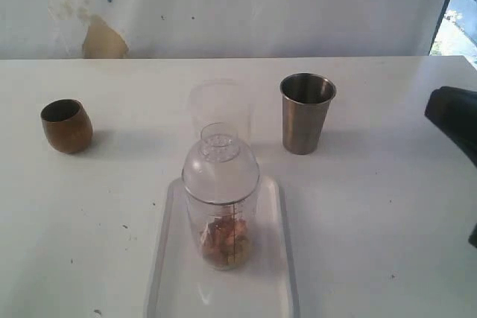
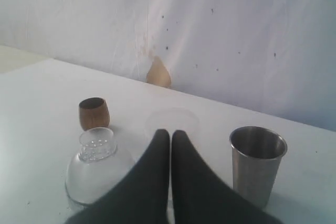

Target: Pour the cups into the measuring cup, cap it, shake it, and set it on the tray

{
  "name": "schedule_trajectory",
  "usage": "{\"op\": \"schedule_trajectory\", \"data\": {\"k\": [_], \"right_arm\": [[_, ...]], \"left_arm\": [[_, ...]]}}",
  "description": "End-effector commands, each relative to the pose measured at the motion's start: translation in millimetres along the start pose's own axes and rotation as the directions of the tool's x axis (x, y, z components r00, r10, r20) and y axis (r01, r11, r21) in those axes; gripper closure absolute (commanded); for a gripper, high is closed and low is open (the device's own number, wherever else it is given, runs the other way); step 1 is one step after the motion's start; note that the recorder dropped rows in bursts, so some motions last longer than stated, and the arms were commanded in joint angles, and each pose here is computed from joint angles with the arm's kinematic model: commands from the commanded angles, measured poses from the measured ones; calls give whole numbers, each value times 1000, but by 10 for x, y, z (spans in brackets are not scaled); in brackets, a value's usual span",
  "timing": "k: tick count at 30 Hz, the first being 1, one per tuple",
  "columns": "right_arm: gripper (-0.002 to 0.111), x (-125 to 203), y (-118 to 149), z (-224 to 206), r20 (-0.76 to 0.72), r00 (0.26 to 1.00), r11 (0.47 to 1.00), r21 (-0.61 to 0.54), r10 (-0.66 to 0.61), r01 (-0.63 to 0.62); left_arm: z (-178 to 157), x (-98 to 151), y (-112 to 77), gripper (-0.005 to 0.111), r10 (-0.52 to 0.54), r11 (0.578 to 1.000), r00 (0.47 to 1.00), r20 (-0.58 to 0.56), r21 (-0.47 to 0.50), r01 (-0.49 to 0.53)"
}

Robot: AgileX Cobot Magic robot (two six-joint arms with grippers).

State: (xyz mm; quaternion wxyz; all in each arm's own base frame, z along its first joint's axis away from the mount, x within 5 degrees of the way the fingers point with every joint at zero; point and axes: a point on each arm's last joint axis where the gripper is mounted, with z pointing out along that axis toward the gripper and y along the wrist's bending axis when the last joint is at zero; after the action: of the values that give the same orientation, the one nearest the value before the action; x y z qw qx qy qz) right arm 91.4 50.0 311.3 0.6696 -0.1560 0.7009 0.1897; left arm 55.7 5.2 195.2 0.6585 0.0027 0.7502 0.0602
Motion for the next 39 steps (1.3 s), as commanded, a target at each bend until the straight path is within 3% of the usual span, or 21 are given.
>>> {"op": "schedule_trajectory", "data": {"k": [1,9,15,16,18,19,21,23,28,31,36,39], "right_arm": [[107,-11,-8,-52,22,1000,1000,5,7,-8],[107,-3,-9,-52,18,1000,1000,6,13,-13],[107,-22,-26,-147,45,950,951,8,310,-310],[107,-29,-45,-186,60,954,954,26,295,-297],[107,-80,-105,-381,171,980,986,118,98,-119],[107,-80,-117,-418,196,978,985,145,69,-98],[107,-21,-136,-543,244,966,970,241,-85,25],[107,227,-192,-626,180,963,911,395,-203,118],[107,688,-291,-616,-16,986,853,499,-168,154],[107,1040,-349,-533,-65,988,854,496,-143,156],[107,1184,-353,-523,-180,972,855,469,-152,220],[107,1242,-348,-529,-219,971,866,463,-95,189]], "left_arm": [[0,4,-3,106,-7,1000,1000,11,2,7],[0,4,-3,106,-7,1000,1000,11,2,7],[0,4,-3,106,-7,1000,1000,11,2,7],[0,4,-3,106,-7,1000,1000,11,2,7],[0,4,-3,106,-7,1000,1000,11,2,7],[0,4,-3,106,-7,1000,1000,11,2,7],[0,4,-3,106,-7,1000,1000,11,2,7],[0,4,-3,106,-7,1000,1000,11,2,7],[0,4,-3,106,-7,1000,1000,11,2,7],[0,4,-3,106,-7,1000,1000,11,2,7],[0,4,-3,106,-7,1000,1000,11,2,7],[0,4,-3,106,-7,1000,1000,11,2,7]]}}
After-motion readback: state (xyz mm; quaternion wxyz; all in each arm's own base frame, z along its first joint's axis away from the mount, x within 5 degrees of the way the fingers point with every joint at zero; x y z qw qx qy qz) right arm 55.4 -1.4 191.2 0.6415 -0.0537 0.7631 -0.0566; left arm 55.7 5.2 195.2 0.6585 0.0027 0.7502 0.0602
